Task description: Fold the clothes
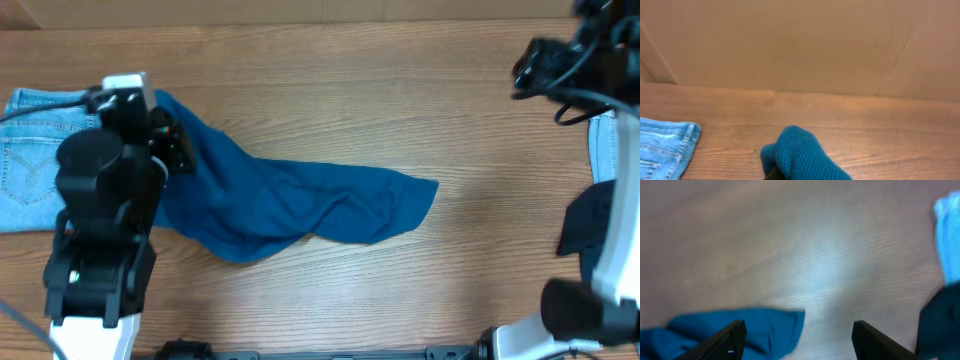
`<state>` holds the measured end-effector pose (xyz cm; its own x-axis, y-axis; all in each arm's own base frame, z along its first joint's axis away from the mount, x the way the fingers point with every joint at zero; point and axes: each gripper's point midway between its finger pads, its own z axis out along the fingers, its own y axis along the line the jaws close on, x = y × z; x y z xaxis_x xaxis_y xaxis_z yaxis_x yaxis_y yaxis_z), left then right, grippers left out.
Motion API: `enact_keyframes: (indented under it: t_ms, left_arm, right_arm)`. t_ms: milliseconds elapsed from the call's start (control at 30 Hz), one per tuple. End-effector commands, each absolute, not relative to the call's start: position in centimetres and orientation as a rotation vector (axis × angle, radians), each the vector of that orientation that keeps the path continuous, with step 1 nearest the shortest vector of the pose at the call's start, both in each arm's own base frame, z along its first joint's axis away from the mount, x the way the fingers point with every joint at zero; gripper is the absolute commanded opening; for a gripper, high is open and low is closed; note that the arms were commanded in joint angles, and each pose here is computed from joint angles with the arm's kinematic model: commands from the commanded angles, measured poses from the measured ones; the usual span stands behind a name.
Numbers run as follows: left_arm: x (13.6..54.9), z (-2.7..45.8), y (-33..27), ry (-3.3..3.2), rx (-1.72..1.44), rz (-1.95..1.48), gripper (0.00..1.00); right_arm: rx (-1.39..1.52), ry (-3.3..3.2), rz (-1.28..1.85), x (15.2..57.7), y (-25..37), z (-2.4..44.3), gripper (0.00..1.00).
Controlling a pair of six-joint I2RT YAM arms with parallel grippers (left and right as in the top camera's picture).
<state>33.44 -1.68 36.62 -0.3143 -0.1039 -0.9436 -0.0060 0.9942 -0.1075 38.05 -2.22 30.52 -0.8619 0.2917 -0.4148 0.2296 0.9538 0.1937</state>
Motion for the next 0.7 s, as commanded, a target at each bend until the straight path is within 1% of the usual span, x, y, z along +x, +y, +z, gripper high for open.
enact_keyframes:
  t_ms: [0, 100, 167, 233, 267, 333, 467, 567, 667]
  left_arm:
    - [34.2, 36.9, -2.2, 1.883, -0.034, -0.114, 0.04]
    - [34.1, 39.6, -1.6, 1.814, -0.055, -0.087, 0.04]
    - [33.6, 44.0, -0.8, 1.707, -0.078, -0.063, 0.04]
    - [32.6, 49.7, -0.7, 1.562, -0.076, -0.069, 0.04]
    - [32.4, 51.1, -0.7, 1.525, -0.075, -0.072, 0.04]
    - [32.0, 53.7, -0.7, 1.453, -0.072, -0.079, 0.04]
    - [33.3, 53.9, -0.8, 1.449, -0.042, -0.045, 0.04]
    - [34.4, 54.8, -0.7, 1.4, -0.001, 0.014, 0.04]
    - [34.4, 56.4, 0.1, 1.33, -0.035, 0.053, 0.04]
  right_arm:
    - [0.333, 2.849, 0.323, 38.0, -0.5, 26.0, 0.72]
    - [0.275, 2.947, 0.443, 37.6, 1.1, 23.7, 0.72]
    - [0.233, 2.993, 0.459, 37.2, 2.3, 22.3, 0.72]
    - [0.146, 3.01, 0.468, 37.1, 3.9, 21.6, 0.72]
    - [0.066, 3.011, 0.493, 37.0, 5.0, 21.6, 0.72]
    - [-0.187, 2.989, 0.589, 36.4, 8.9, 22.0, 0.72]
    - [-0.568, 2.96, 0.597, 34.3, 14.4, 21.9, 0.72]
    - [-0.68, 2.909, 0.583, 34.3, 16.8, 22.0, 0.72]
    - [-0.782, 2.875, 0.588, 33.8, 18.2, 21.9, 0.73]
